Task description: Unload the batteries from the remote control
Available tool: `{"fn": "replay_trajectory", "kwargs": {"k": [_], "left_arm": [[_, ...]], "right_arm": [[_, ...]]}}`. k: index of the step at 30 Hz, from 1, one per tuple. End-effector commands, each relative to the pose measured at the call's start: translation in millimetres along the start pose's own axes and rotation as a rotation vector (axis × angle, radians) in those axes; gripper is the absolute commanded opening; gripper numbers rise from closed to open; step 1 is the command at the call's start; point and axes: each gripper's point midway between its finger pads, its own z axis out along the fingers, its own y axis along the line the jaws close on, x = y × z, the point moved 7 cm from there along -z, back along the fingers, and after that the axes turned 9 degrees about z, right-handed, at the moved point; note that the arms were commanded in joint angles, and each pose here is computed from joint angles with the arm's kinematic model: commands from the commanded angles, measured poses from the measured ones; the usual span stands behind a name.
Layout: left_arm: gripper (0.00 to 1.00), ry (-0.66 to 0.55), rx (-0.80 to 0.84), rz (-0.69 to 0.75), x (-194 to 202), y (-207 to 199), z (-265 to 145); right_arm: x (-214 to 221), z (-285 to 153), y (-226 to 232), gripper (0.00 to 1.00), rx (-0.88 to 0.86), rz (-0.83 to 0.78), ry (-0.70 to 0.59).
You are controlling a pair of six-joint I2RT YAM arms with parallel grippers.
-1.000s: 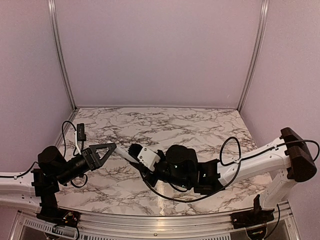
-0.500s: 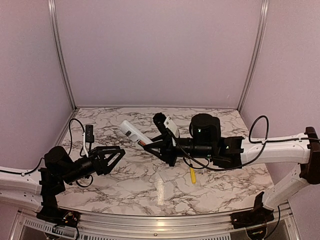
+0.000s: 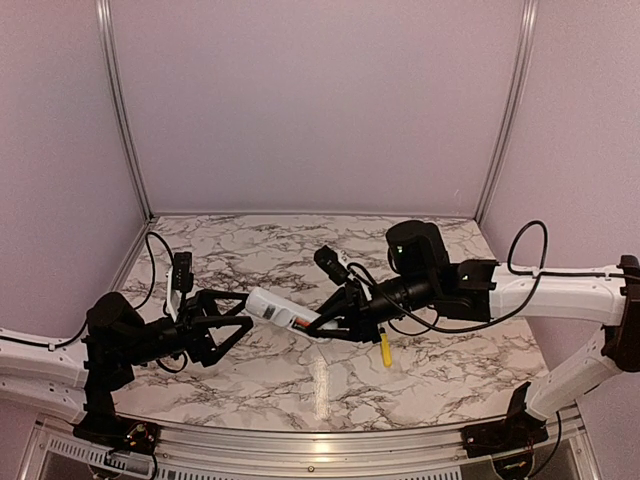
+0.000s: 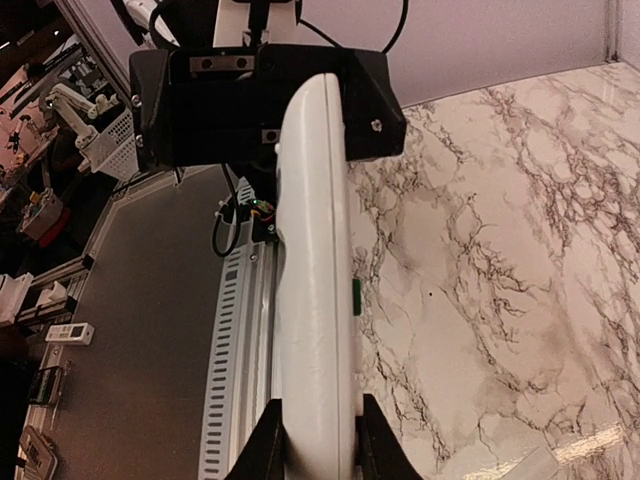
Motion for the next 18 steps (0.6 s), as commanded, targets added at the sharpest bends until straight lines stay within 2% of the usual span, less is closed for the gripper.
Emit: {"fn": "replay_trajectory", "kwargs": {"k": [1,9,18], "left_arm": [[0.99,0.032,0.080,0.064,5.2,-6.4,5.4],[0.95,0.111,0.105,0.077,18.5,-3.1,18.7],[0.81,0.186,0.147,0.122,20.3,-7.0,26.2]], "right_arm": [[-2.6,-0.7,11.1,0.00,-0.089,-0.015,0.087],[4.4,1.1,12.5,0.00,-0.127,-0.003,0.189],[6.4,4.5,10.1,0.00,-0.136,0.022,0.271]]}}
